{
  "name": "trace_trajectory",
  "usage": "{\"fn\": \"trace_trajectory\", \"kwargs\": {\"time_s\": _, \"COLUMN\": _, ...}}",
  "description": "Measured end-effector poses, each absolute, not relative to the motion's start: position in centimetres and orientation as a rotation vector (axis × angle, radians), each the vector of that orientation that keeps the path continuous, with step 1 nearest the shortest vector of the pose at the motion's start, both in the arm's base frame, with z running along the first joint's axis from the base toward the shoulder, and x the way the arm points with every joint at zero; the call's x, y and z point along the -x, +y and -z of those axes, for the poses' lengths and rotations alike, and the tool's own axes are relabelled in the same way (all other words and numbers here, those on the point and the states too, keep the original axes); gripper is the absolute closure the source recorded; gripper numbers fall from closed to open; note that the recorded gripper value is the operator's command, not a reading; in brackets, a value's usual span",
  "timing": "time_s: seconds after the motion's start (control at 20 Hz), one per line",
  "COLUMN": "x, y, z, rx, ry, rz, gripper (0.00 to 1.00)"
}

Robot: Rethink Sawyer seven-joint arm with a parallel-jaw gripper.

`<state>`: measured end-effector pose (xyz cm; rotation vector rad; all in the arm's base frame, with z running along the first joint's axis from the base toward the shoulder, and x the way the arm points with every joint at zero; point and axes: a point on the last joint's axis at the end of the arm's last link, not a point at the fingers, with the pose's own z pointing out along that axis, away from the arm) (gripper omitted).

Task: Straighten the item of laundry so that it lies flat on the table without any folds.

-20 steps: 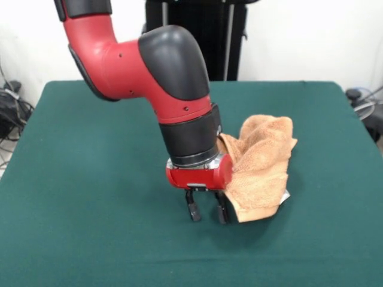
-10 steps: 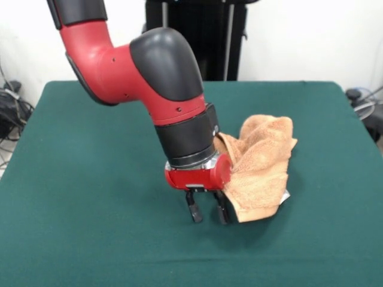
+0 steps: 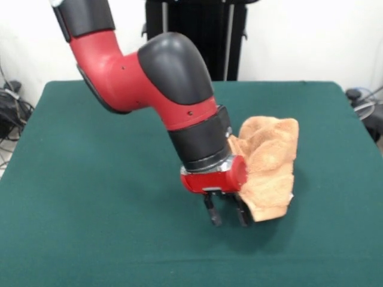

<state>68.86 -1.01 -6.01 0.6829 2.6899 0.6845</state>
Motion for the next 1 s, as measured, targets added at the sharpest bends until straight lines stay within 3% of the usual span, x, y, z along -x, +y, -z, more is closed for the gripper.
{"fn": "trace_trajectory", "kwargs": {"time_s": 1.0, "x": -67.3, "y": 9.9, "z": 5.0, "rx": -0.643, "ry": 2.702, "rz": -1.069, "gripper": 0.0}}
